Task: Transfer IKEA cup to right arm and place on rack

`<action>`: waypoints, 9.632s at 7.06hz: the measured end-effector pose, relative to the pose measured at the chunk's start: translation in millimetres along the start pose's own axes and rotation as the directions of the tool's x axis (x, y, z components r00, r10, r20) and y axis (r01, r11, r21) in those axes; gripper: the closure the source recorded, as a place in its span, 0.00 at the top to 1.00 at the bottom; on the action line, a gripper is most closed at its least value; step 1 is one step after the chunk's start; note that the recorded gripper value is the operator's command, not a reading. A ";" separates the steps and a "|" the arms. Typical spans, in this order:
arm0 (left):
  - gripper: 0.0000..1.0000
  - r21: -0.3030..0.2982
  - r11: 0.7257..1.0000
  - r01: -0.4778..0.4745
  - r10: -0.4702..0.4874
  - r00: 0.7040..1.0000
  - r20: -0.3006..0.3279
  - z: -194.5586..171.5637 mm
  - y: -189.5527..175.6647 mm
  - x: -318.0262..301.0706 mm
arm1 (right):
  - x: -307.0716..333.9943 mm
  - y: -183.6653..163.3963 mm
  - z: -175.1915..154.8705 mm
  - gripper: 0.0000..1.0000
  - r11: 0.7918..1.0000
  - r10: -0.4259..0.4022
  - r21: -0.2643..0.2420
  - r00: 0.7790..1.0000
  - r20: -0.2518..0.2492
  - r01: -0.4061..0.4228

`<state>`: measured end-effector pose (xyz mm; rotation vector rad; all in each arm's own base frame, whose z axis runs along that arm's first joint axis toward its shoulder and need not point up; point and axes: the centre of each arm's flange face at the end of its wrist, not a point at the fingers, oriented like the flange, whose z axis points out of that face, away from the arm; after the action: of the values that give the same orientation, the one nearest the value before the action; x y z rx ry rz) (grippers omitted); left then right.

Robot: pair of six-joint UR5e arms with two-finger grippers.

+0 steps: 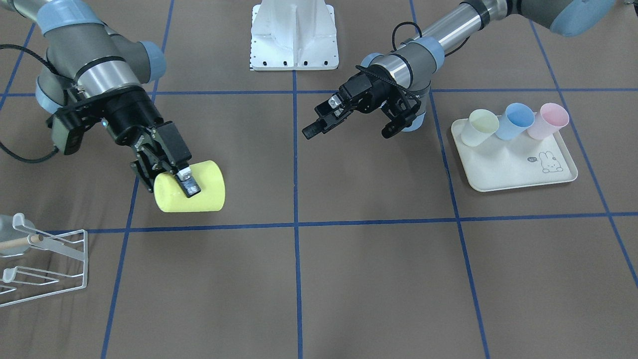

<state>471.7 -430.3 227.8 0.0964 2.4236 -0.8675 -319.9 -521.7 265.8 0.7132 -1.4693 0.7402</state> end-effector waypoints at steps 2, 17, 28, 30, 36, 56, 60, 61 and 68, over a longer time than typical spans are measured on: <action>1.00 0.020 0.992 -0.124 0.123 0.992 0.028 -10.2 -12.4 -3.2 | 37.6 -23.8 -33.6 0.00 0.964 -0.232 0.081 0.948 -0.219 0.254; 1.00 -0.368 0.707 -0.604 0.668 0.398 0.629 -75.8 -40.6 172.1 | 185.0 -67.1 -107.1 0.00 0.635 -0.708 -0.136 0.501 -0.498 0.761; 1.00 -0.364 0.713 -0.600 0.662 0.402 0.633 -75.8 -40.4 170.2 | 202.0 -62.9 -70.7 0.00 0.641 -0.704 -0.160 0.494 -0.510 0.750; 1.00 -0.365 0.712 -0.600 0.662 0.402 0.632 -75.8 -39.9 170.4 | 196.8 -61.9 -63.5 0.00 0.644 -0.705 -0.157 0.501 -0.501 0.749; 1.00 -0.366 0.714 -0.597 0.661 0.402 0.634 -75.3 -39.5 167.5 | 199.2 -76.2 -47.6 0.00 0.656 -0.696 -0.162 0.509 -0.507 0.737; 1.00 -0.932 0.280 -0.229 0.891 -0.301 0.341 -435.2 -255.8 134.1 | 81.2 -104.1 -104.9 1.00 0.790 -0.574 -0.387 0.794 -0.198 0.475; 1.00 -0.938 0.320 -0.133 0.882 -0.319 0.346 -485.5 -286.4 101.6 | 78.4 -100.4 -98.4 1.00 0.799 -0.558 -0.389 0.806 -0.197 0.458; 1.00 -0.936 0.328 -0.126 0.880 -0.319 0.351 -489.3 -287.6 98.7 | 78.7 -100.3 -98.0 1.00 0.799 -0.559 -0.390 0.806 -0.197 0.458; 1.00 -0.938 0.329 -0.105 0.890 -0.298 0.346 -486.7 -283.6 88.7 | 85.1 -100.8 -95.6 1.00 0.798 -0.559 -0.397 0.804 -0.202 0.454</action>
<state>93.3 -369.9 650.1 0.3524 0.7507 0.4732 -184.3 -505.0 354.6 0.6581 -1.0009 0.1578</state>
